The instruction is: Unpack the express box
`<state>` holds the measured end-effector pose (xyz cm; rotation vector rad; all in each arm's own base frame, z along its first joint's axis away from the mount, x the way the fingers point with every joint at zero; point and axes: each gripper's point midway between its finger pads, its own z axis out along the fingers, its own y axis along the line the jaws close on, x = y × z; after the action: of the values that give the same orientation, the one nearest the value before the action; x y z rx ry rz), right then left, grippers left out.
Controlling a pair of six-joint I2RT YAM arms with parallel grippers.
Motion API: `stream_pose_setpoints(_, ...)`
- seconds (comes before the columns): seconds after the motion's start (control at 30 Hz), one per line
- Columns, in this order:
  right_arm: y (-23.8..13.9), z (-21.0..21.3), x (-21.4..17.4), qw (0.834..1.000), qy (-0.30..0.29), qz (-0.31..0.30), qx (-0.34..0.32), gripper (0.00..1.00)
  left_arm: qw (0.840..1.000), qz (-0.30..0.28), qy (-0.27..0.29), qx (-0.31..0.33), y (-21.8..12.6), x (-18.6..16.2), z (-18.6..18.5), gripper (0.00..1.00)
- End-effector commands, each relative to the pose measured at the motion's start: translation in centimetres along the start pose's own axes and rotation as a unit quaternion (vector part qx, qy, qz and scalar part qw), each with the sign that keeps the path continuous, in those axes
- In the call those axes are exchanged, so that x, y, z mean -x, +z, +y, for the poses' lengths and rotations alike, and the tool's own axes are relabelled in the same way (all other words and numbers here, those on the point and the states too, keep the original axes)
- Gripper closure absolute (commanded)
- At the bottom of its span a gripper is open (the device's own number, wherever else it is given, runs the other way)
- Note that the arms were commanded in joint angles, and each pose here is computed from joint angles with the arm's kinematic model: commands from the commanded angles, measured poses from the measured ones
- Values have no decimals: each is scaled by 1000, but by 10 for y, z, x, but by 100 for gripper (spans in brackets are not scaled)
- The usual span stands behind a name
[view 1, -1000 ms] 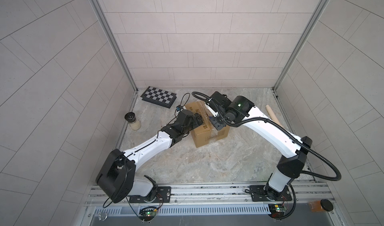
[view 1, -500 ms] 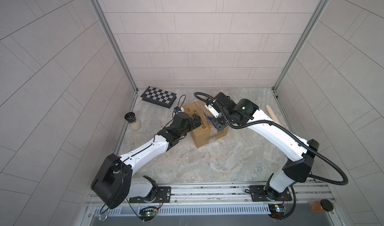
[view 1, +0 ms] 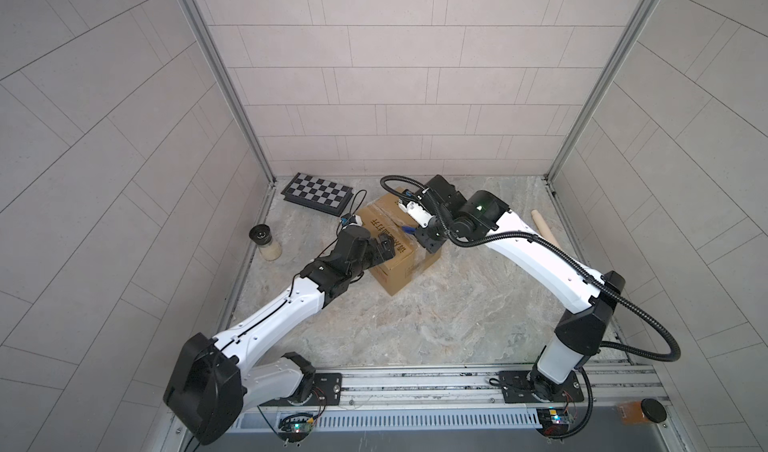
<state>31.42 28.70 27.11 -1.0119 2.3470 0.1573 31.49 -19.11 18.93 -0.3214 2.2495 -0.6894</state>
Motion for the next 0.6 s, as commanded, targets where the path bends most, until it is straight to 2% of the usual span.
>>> stream_pose_setpoints(0.0,2,28,18,997,-41,-27,59,100,1000,-13,27,5,-12,15,-6,0)
stream_pose_setpoints(0.2,-1,27,20,997,-50,-31,58,100,998,-27,14,56,-6,23,22,0)
stream_pose_setpoints(0.37,-3,25,18,998,-51,-22,38,100,991,4,8,131,9,14,49,0)
stream_pose_setpoints(0.57,-6,16,11,1000,-20,-9,-2,100,987,14,-12,161,15,4,64,0)
